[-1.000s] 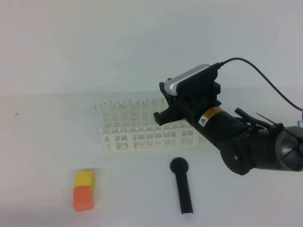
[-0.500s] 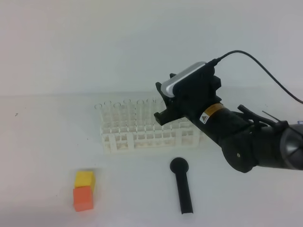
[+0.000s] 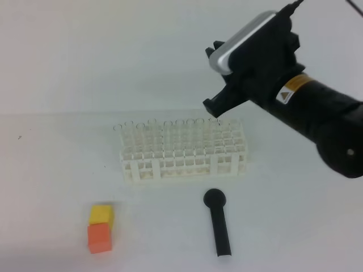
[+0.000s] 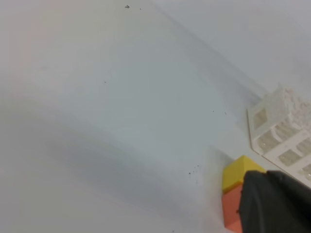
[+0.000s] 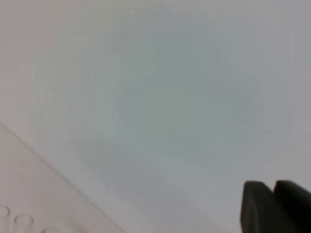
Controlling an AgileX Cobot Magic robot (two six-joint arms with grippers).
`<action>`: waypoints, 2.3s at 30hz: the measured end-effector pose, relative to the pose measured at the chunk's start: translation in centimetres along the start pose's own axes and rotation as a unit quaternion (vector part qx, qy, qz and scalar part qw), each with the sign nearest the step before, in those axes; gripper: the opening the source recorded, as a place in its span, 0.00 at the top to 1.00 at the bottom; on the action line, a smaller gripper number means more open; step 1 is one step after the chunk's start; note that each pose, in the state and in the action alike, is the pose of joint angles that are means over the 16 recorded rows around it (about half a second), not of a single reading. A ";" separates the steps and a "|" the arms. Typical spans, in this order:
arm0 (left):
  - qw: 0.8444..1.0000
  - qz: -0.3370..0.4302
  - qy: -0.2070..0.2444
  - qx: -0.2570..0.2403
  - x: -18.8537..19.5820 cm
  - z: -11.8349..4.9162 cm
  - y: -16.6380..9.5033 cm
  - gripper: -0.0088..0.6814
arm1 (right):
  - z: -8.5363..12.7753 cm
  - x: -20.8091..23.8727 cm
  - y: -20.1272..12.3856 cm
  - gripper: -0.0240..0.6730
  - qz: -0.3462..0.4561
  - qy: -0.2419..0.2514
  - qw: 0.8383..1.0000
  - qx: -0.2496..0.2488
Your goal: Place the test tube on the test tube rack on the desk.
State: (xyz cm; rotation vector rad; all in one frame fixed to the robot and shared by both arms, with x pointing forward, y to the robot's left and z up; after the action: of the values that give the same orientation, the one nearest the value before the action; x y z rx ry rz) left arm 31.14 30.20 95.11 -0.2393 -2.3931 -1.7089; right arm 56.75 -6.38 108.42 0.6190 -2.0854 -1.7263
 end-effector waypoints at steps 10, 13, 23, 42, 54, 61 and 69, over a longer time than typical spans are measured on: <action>1.000 0.000 0.000 0.000 0.0 0.0 0.0 0.99 | -1.3 6.3 6.9 0.95 0.011 0.022 0.999 0.028; 1.000 0.000 0.000 0.000 0.0 0.0 0.0 0.99 | -1.5 7.5 8.0 0.96 0.011 0.025 0.999 0.033; 1.000 -0.001 0.000 -0.001 -0.1 0.1 -0.3 0.99 | -1.6 7.4 7.5 0.97 0.023 0.025 0.999 0.031; 1.000 -0.001 0.000 -0.001 0.0 0.0 -0.1 0.99 | -10.0 21.7 3.1 0.97 0.065 -0.180 0.981 -0.013; 1.000 0.001 0.000 0.000 0.0 0.0 0.1 0.99 | -7.6 31.8 -7.1 0.97 0.104 -0.326 0.937 -0.067; 1.000 0.000 0.000 0.000 0.0 0.0 0.1 0.99 | -6.0 32.8 -11.8 0.97 0.134 -0.331 0.926 -0.120; 1.000 0.000 0.000 0.000 0.0 0.0 0.1 0.99 | -4.6 33.7 -14.0 0.97 0.143 -0.329 0.922 -0.149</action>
State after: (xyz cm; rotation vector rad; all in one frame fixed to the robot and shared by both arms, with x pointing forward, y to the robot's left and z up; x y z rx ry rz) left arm 31.14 30.20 95.20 -0.2399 -2.3929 -1.7076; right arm 32.41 -30.78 95.50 -0.4016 -2.0790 -2.1996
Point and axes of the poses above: a point on each arm's last joint axis where the gripper is mounted, x pointing back along that axis away from the gripper, z along the wrist's bending axis when the last joint is at zero, y = z × x, the point moved 2 cm from there along -x, pointing out along that axis toward the gripper, and after that the axes turned 10 degrees about -x, right-handed, at the moved point
